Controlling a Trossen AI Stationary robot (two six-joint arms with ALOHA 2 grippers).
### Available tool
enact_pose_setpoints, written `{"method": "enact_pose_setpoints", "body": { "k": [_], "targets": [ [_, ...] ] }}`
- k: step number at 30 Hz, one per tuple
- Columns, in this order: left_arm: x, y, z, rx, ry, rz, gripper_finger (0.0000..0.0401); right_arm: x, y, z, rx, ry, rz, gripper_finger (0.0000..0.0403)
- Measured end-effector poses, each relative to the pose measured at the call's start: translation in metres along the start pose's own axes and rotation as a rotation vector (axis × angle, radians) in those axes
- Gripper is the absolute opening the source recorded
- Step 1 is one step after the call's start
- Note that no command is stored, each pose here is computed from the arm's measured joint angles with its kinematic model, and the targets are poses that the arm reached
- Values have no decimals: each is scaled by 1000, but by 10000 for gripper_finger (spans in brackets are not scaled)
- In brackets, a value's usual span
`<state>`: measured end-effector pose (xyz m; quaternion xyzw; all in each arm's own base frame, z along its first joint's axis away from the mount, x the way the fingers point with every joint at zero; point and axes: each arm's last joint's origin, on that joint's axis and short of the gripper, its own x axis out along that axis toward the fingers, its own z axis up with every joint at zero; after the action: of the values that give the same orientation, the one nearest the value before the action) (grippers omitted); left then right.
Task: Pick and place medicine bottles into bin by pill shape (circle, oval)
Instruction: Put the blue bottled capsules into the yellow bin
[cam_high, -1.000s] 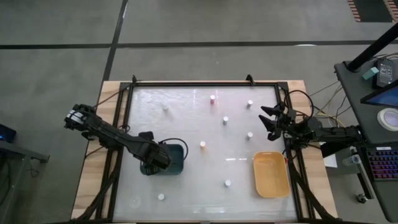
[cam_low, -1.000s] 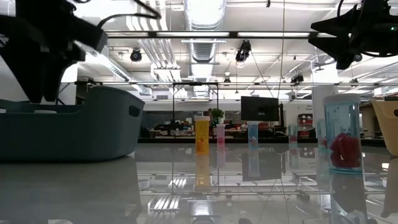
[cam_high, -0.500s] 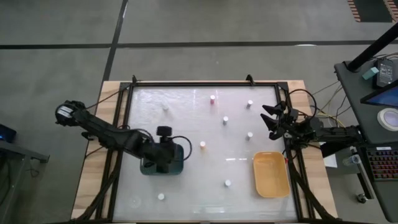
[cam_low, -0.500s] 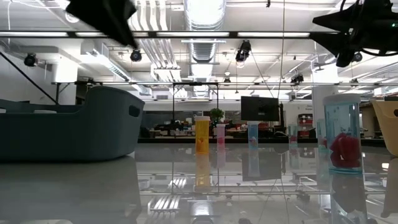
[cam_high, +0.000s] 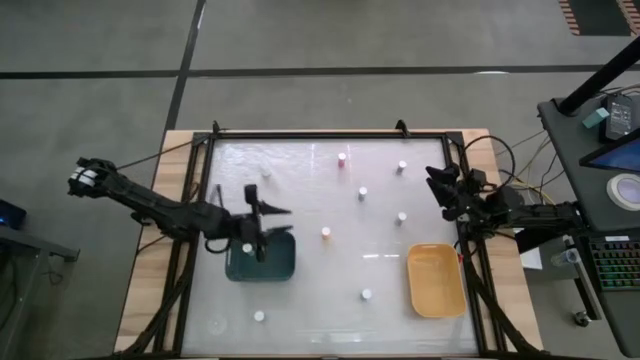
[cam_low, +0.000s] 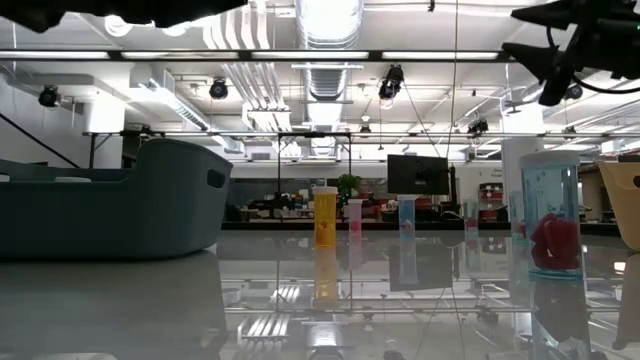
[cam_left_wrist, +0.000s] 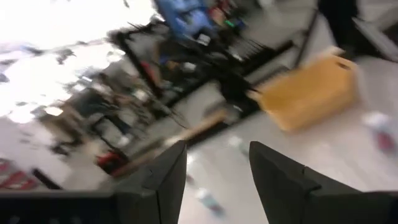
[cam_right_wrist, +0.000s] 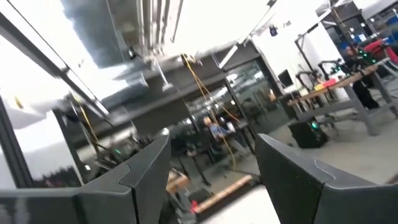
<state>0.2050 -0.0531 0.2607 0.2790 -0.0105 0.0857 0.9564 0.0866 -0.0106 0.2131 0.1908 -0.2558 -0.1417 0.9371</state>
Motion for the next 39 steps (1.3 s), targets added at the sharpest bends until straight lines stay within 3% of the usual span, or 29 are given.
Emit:
{"method": "enact_pose_setpoints", "body": {
  "k": [5, 10, 21, 31, 39],
  "targets": [
    [-14, 18, -6, 41, 18, 204, 160, 0, 1, 5, 41, -51, 12, 226],
    [-23, 25, -12, 40, 79, 306, 160, 0, 0, 6, 61, -73, -44, 226],
    [-33, 28, -18, 39, 90, 338, 160, 3, -4, 1, 73, -71, -168, 226],
    [-31, 26, -19, 87, 105, 331, 160, 26, 10, 12, 51, -7, -185, 226],
    [-29, 24, -21, 105, 117, 322, 160, 74, 26, 0, -101, 243, -273, 226]
  ]
}}
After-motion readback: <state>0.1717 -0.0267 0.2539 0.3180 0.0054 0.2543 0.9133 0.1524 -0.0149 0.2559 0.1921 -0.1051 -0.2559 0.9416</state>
